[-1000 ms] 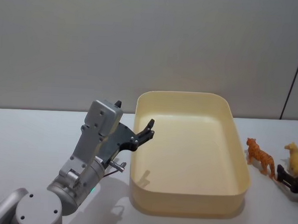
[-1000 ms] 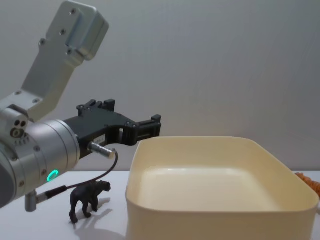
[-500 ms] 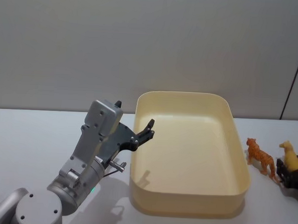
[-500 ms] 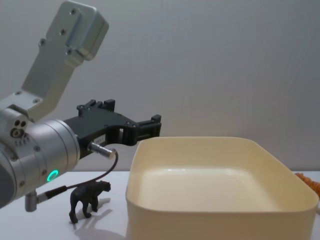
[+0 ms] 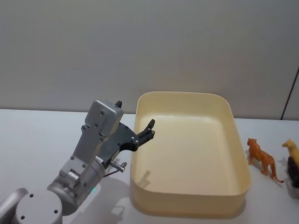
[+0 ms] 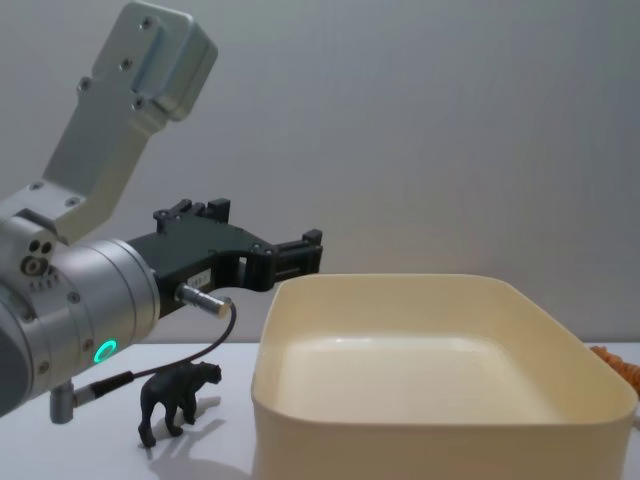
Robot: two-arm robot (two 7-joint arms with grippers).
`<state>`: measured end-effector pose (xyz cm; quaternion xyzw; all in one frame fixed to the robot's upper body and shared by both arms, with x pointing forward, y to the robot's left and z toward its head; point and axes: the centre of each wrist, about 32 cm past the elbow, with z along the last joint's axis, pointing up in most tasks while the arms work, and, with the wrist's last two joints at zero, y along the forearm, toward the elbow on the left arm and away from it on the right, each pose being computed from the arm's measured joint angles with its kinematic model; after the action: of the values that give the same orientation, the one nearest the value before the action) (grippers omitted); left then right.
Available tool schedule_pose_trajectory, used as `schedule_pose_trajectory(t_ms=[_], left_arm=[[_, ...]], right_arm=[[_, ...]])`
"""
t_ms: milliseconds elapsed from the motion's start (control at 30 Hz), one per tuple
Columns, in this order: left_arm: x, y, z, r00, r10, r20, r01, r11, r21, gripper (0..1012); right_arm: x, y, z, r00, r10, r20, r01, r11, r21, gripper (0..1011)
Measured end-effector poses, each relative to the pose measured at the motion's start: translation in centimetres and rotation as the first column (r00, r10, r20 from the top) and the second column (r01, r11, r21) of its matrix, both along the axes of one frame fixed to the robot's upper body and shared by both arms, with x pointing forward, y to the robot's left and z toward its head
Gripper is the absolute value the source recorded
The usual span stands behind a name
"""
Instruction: Pick up the toy alternately with two hands and place it into the central storage box.
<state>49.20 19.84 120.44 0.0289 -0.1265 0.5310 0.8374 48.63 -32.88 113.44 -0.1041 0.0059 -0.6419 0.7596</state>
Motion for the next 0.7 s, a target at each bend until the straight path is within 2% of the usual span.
schedule_pose_trajectory(t_ms=[233,367,500,700], left_arm=[[0.00,0.00,0.00,1.0000,0.000,0.000,0.000,1.0000,0.000,1001],[0.00,0.00,0.00,1.0000,0.000,0.000,0.000,1.0000,0.000,1002],[0.00,0.00,0.00,1.0000,0.000,0.000,0.000,1.0000,0.000,1002],[0.00,0.00,0.00,1.0000,0.000,0.000,0.000,1.0000,0.000,1002]], right_arm=[[-1.3,-0.7,1.1,0.998,-0.014,0.069,0.016,1.000,-0.025,358],[-1.8,-1.1,2.2,0.993,-0.005,0.114,0.009,1.000,-0.030,358],[-2.3,-1.2,3.5,0.987,0.023,0.156,-0.020,1.000,-0.022,358],[-2.5,-1.0,4.8,0.980,0.080,0.183,-0.081,0.997,-0.002,358]])
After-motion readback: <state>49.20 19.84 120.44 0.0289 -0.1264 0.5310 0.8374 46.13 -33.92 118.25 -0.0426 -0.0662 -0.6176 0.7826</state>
